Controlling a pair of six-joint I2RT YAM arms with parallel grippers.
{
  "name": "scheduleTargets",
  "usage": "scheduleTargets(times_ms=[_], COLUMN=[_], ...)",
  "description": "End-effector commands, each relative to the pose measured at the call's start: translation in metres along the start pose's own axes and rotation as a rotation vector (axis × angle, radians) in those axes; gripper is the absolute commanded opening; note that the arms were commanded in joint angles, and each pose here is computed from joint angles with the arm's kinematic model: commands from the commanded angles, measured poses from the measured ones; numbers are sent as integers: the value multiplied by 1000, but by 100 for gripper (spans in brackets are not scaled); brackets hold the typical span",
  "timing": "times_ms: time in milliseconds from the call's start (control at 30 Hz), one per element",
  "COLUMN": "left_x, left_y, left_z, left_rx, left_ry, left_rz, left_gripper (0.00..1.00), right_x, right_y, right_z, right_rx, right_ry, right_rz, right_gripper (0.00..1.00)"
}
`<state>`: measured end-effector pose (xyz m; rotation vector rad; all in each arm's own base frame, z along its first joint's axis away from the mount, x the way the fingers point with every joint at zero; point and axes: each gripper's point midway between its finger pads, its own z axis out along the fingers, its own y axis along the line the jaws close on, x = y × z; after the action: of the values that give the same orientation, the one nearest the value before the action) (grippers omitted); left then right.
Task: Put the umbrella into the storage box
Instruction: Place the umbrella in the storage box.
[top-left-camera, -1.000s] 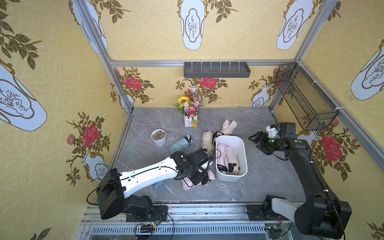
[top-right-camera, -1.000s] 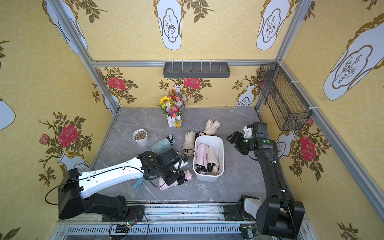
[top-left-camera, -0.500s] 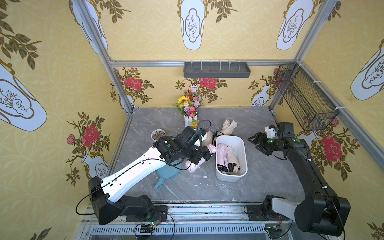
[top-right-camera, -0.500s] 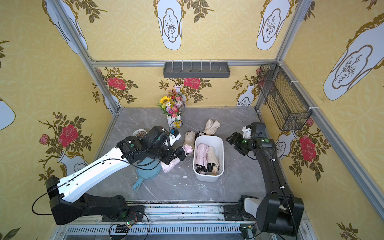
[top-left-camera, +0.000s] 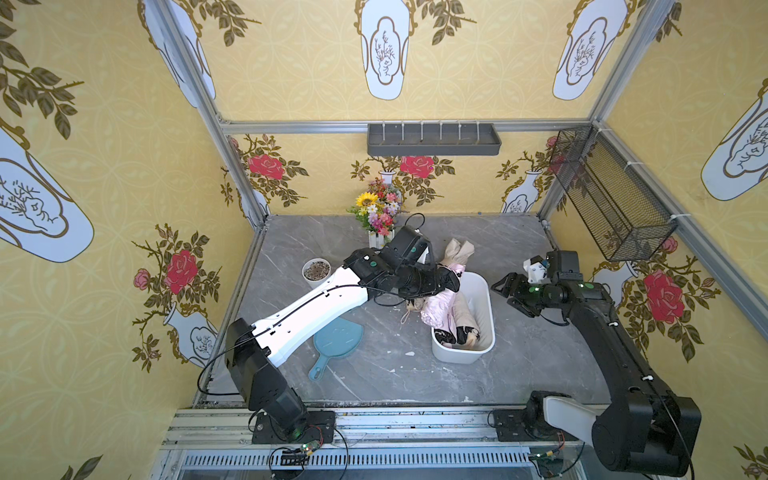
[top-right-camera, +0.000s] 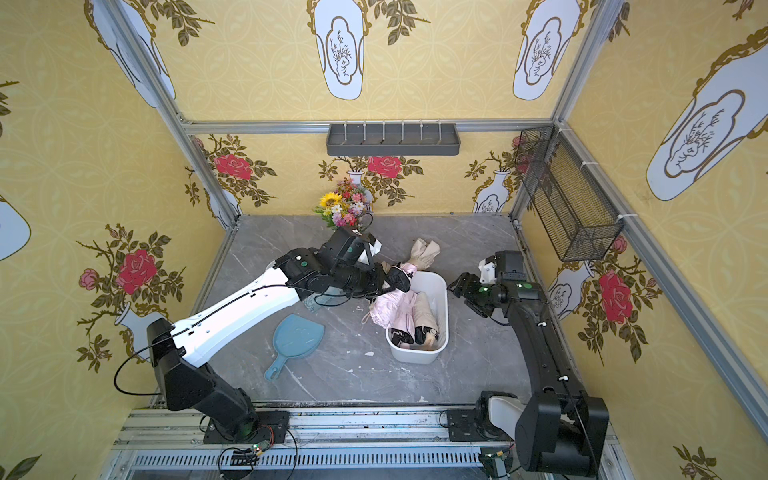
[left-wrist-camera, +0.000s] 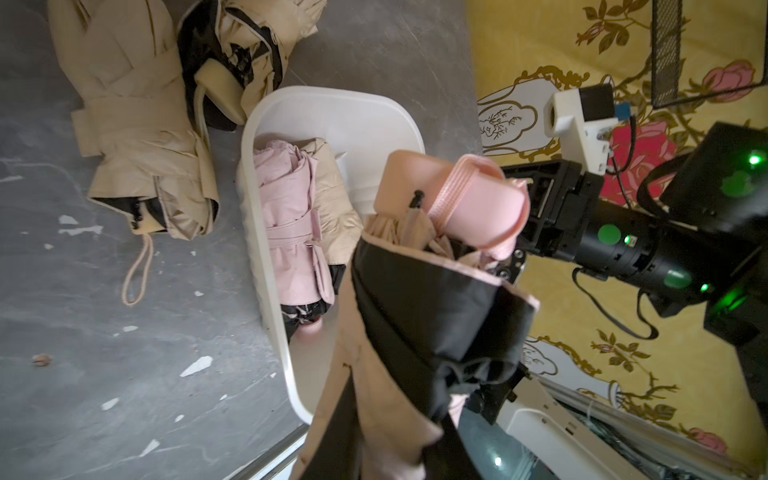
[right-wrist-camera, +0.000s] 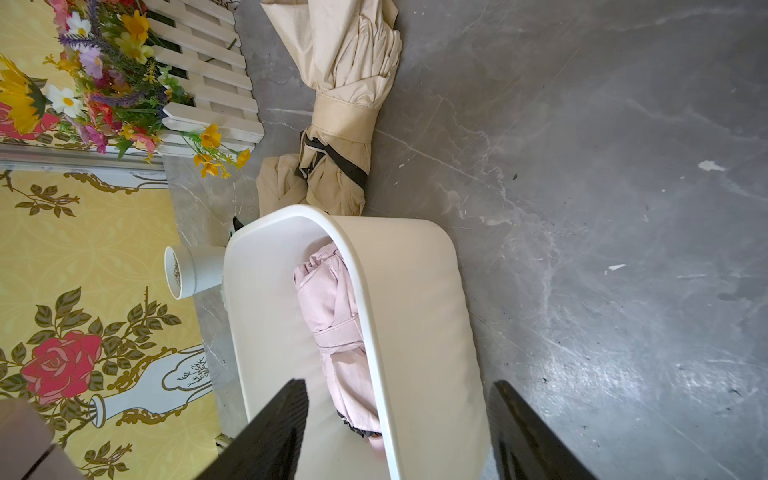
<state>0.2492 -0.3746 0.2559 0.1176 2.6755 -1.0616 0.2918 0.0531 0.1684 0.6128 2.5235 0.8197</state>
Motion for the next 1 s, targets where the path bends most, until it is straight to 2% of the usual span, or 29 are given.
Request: scheduleTargets(times_ms=[0, 267, 600, 967], left_x=[-11, -11, -17, -9], left_y=[-28, -40, -11, 19], left_z=[17, 66, 120, 153], left_rx=[120, 107, 46, -11], left_ry=[-30, -42, -69, -55], left_rz=[-106, -136, -172, -210], left_gripper=[0, 0, 0, 0], right_x=[-2, -7, -10, -18], right_y=[-2, -3, -1, -5], right_z=[-3, -7, -18, -30], right_rx=[13, 10, -16, -47], right_ry=[-24, -35, -57, -70], right_rz=[1, 22, 33, 42], right_gripper=[73, 75, 75, 76])
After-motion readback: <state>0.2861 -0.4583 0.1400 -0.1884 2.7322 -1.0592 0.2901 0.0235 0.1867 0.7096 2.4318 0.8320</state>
